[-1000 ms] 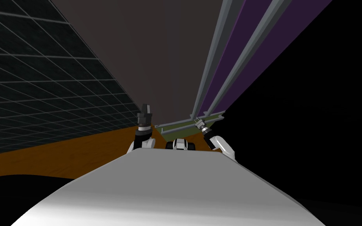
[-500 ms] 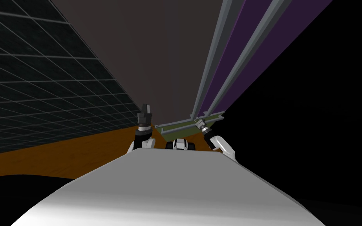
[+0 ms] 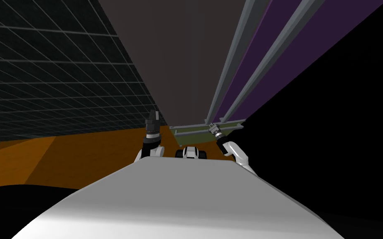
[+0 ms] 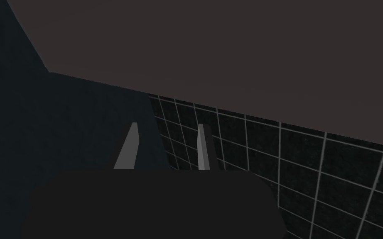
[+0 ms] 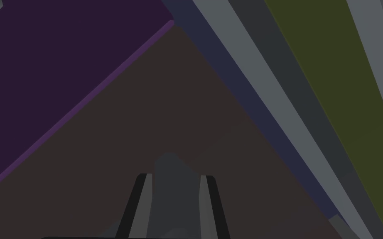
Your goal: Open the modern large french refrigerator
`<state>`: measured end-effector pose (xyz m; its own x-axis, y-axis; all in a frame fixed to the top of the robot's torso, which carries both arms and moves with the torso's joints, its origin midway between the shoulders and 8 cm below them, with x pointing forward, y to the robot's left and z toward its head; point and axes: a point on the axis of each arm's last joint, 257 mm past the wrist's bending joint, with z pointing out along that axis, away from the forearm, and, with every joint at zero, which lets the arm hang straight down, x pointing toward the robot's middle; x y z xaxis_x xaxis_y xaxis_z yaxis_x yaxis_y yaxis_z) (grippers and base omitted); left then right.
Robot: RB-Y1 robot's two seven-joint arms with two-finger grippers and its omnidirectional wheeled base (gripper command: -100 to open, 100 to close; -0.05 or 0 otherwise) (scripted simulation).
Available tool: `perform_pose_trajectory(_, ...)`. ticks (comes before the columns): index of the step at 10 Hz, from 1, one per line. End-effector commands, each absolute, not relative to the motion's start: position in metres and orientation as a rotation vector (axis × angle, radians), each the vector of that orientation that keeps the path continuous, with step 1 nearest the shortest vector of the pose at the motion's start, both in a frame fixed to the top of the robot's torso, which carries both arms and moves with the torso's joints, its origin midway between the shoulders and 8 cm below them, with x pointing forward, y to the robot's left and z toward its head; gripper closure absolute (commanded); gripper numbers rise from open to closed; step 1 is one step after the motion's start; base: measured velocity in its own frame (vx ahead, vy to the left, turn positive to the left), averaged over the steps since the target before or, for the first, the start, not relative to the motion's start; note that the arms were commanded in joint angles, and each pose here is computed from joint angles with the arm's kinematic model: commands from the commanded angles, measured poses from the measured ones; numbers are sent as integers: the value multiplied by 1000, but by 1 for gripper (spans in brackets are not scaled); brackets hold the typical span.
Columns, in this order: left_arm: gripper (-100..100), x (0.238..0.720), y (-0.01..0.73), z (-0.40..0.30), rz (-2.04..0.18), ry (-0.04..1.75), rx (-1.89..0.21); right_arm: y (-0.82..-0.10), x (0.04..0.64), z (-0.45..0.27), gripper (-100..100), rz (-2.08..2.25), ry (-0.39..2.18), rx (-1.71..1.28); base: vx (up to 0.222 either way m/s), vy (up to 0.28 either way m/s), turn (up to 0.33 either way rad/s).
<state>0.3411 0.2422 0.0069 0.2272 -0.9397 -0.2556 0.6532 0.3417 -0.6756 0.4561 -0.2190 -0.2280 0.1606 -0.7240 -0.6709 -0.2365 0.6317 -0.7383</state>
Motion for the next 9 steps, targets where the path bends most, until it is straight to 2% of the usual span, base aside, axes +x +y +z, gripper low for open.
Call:
perform_pose_trajectory(1,0,341,242,7,-1157,710,-481,-237,472,-218,100,-468,1413,-833,-78,-16,104)
perform_pose_trajectory(4,0,341,242,7,-1157,710,-481,-256,485,-213,100,-513,1433,-792,-68,-11,124)
perform_pose_trajectory(6,0,341,242,7,-1157,710,-481,-276,496,-208,100,-558,1452,-747,-124,-29,283)
perform_pose_trajectory(7,0,341,242,7,-1157,710,-481,-269,488,-223,100,-530,1467,-778,-58,-10,84)
perform_pose_trajectory(9,0,341,242,7,-1157,710,-481,-285,489,-222,100,-573,1490,-735,-89,180,-169)
